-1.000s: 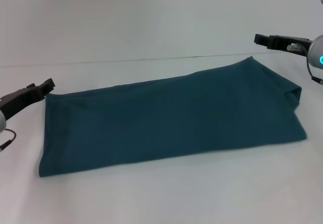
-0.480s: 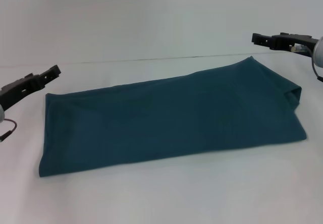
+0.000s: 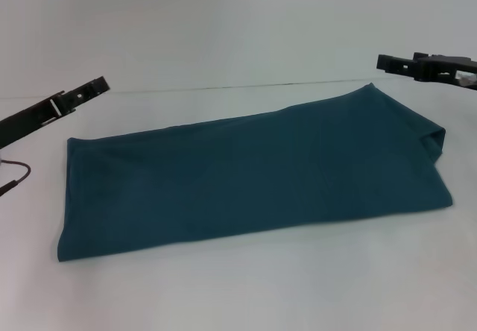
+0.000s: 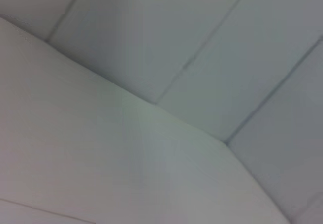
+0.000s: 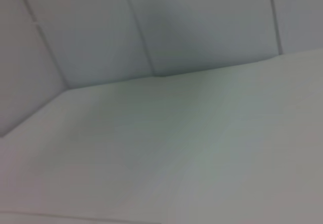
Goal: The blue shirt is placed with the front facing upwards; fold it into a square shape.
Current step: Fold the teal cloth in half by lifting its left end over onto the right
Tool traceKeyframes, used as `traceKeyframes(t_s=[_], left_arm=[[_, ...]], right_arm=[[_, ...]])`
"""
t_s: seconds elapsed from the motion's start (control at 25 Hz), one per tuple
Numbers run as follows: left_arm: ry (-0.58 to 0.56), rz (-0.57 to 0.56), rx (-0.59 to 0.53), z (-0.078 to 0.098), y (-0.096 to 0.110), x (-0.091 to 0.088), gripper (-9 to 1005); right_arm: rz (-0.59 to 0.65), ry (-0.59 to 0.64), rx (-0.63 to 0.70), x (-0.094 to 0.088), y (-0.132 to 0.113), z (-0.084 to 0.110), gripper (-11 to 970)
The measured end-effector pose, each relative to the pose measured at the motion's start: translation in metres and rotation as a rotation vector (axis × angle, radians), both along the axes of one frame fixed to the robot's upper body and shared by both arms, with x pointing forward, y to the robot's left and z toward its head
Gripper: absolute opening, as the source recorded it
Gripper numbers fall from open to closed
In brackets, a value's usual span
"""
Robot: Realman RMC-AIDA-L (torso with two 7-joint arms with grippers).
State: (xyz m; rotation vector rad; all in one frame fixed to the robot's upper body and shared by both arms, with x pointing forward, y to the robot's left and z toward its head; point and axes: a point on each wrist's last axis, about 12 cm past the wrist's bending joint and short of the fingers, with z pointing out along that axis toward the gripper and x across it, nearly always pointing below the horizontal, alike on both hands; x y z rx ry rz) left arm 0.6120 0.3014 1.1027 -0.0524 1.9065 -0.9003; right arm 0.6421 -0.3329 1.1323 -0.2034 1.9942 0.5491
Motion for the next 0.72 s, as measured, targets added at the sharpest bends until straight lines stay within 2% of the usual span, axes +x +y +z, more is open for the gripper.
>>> traceKeyframes(t_s=[0.24, 0.4, 0.56, 0.72], left_arm=[[0.009, -0.133, -0.067, 0.01, 0.005, -0.012, 852], [0.06, -0.23, -0.085, 0.014, 0.013, -0.022, 852], [0.111, -0.242, -0.103, 0.008, 0.019, -0.032, 851], [0.115, -0.229, -0.12, 0.005, 0.022, -0.038, 850]], right_arm=[[0.09, 0.069, 0.046, -0.018, -0.018, 0.006, 930], [0.108, 0.149, 0.037, -0.031, -0.034, 0.012, 929], [0.114, 0.23, -0.002, -0.043, -0.043, 0.011, 928], [0.087, 0.348, -0.027, -0.051, -0.05, 0.01, 927]])
